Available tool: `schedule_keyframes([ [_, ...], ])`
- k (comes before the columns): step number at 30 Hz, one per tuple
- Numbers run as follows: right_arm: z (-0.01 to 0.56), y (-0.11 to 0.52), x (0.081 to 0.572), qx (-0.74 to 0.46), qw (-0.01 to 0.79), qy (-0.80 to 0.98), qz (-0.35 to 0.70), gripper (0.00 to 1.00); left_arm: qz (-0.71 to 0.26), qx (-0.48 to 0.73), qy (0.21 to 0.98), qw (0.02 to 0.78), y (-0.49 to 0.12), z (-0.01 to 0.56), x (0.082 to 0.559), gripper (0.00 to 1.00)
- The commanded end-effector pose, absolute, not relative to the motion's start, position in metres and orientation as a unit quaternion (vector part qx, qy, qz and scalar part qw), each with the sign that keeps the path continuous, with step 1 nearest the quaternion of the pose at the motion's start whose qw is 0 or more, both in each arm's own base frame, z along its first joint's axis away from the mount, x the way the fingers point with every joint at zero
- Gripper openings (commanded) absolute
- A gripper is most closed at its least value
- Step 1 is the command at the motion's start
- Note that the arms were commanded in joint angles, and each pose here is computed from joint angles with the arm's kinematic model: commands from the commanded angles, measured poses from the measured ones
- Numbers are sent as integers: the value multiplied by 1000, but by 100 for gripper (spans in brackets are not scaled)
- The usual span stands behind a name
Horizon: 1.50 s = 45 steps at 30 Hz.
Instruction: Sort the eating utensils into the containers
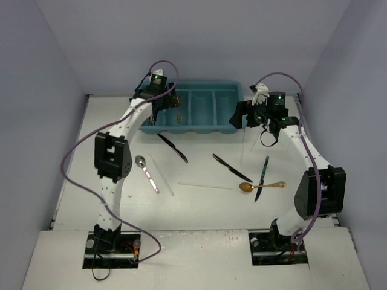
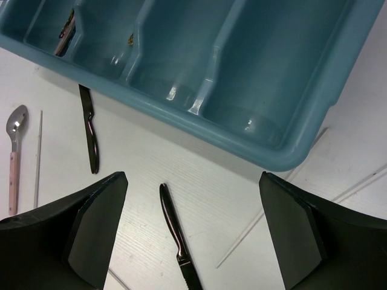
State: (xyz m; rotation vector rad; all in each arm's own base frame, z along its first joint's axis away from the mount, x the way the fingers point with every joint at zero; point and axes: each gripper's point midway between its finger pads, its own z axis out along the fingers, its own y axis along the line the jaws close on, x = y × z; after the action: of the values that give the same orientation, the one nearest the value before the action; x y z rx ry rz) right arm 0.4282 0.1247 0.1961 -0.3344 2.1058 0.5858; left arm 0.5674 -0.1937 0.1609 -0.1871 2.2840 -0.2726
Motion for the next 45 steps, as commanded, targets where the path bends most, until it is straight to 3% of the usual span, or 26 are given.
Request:
schedule_keyframes([
  [1, 240, 129, 432, -156, 501, 816, 240, 89, -155, -121, 869, 454, -169, 269, 497, 74],
  [3, 240, 129, 431, -156, 501, 817, 240, 88, -150, -123, 877, 439, -156, 276, 454, 74],
  [8, 232, 131, 431, -151, 492, 822, 246, 88, -94, -156, 933, 312, -120, 186, 365, 72],
  [15, 234, 131, 432, -152, 494, 821, 244, 88, -78, -220, 961, 145, -106, 86, 297, 71],
  [28, 230, 129, 429, -156, 490, 823, 241, 87, -77, -248, 962, 86, -131, 50, 300, 70],
  [45, 223, 130, 433, -171, 486, 824, 235, 87, -92, -242, 961, 92, -124, 51, 290, 66],
])
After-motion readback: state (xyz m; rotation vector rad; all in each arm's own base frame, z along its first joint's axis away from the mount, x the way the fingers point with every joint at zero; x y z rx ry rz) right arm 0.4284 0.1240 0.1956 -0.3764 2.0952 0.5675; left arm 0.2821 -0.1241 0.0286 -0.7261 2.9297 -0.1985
